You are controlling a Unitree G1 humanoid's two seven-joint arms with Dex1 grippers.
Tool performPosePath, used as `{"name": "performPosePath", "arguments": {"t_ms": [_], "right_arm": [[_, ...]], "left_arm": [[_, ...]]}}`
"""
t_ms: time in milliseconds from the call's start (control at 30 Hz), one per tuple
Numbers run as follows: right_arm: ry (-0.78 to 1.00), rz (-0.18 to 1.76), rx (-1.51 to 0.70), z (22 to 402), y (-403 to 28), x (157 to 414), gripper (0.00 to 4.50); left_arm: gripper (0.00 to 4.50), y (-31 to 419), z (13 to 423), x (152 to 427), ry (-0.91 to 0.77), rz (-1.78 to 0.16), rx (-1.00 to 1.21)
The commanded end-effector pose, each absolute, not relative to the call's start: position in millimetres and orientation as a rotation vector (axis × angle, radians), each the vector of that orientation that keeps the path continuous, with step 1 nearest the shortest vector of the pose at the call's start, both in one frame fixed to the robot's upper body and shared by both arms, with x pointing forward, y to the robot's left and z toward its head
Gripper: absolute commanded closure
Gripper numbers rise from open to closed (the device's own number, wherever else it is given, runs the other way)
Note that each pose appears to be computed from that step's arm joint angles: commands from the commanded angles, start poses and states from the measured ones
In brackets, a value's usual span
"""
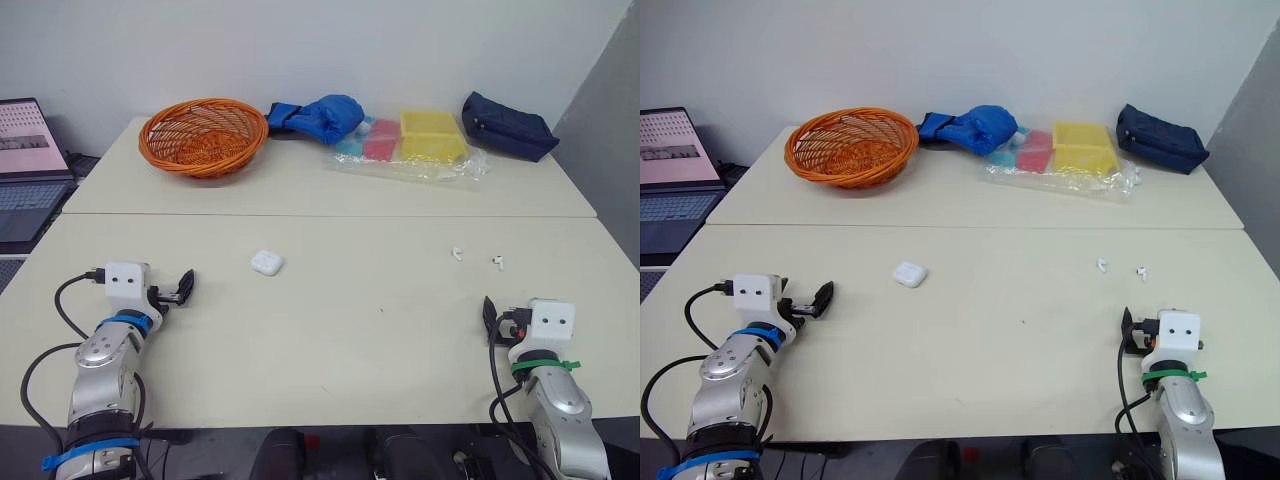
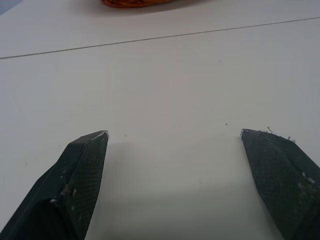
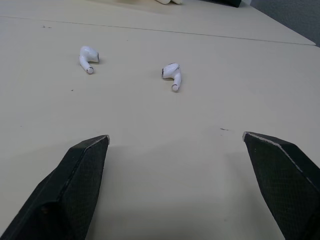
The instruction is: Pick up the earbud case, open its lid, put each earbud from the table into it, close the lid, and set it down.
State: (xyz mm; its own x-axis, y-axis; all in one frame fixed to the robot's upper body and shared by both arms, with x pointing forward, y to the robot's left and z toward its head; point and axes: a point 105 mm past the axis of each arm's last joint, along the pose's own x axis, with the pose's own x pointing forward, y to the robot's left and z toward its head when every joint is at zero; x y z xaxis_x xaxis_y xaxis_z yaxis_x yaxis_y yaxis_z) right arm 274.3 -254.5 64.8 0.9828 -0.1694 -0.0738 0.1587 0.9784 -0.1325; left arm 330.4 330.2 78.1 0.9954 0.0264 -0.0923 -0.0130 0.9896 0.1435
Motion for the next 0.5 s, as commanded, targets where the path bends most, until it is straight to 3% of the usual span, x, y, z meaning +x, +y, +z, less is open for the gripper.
{"name": "performPosePath", "arguments": {"t_ms": [33, 500], "right_arm": [[0.022, -0.165, -0.148, 82.7, -254.6, 275.7, 0.0], [0.019, -0.151, -0.149, 84.9, -252.9, 277.0, 0.0]], "left_arm": [[0.05, 332.6, 88.8, 332.7, 0.07, 0.023, 0.171], [0.05, 327.0, 92.4, 329.1, 0.056, -0.001, 0.143]]}}
